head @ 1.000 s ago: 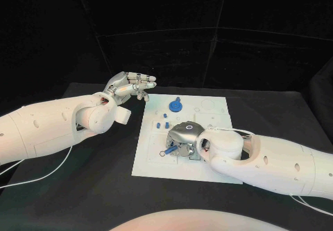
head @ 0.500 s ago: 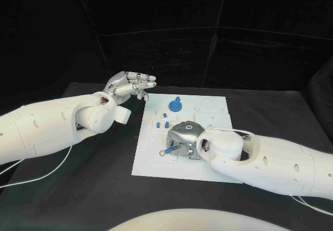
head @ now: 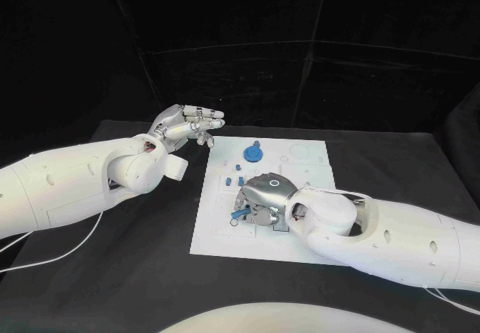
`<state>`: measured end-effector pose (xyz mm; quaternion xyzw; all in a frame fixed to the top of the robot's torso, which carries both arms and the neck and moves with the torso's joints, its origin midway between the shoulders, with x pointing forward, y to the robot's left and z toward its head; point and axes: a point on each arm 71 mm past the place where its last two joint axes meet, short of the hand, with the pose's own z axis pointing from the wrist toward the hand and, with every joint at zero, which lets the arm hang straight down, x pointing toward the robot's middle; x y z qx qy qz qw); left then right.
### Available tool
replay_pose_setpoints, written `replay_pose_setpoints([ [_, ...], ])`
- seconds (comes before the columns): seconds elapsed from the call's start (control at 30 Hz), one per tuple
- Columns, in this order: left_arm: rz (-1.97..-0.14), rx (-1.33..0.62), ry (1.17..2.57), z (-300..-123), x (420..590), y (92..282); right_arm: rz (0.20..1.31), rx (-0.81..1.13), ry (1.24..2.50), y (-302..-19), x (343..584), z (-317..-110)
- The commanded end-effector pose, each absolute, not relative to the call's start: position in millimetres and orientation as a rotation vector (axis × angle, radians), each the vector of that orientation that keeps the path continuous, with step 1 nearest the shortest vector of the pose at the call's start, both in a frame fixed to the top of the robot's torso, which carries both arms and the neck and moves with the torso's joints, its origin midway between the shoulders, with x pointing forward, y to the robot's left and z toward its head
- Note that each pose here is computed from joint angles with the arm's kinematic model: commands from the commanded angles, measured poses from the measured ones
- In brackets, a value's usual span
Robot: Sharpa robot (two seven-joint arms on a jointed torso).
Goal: Assemble the parts on the task board
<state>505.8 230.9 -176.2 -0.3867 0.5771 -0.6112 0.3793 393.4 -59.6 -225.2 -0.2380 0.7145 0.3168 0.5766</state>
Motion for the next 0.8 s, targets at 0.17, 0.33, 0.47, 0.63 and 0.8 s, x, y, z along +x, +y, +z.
replay_pose_setpoints([
  [0.17,-1.57,-0.993,1.485,-175.5,503.2,231.7,0.848,-0.487,1.58,-62.1,389.6,-214.1],
  [0.33,-1.545,-0.986,1.524,-179.6,497.1,237.4,0.855,-0.469,1.572,-68.3,387.6,-211.7],
  [0.47,-1.507,-0.939,1.604,-185.2,488.7,242.6,0.859,-0.451,1.561,-74.5,385.7,-209.1],
  [0.63,-1.457,-0.895,1.696,-192.3,477.9,248.7,0.857,-0.433,1.552,-81.6,384.8,-207.1],
  [0.8,-1.407,-0.887,1.764,-198.5,470.6,253.6,0.85,-0.422,1.55,-86.2,385.0,-206.6],
])
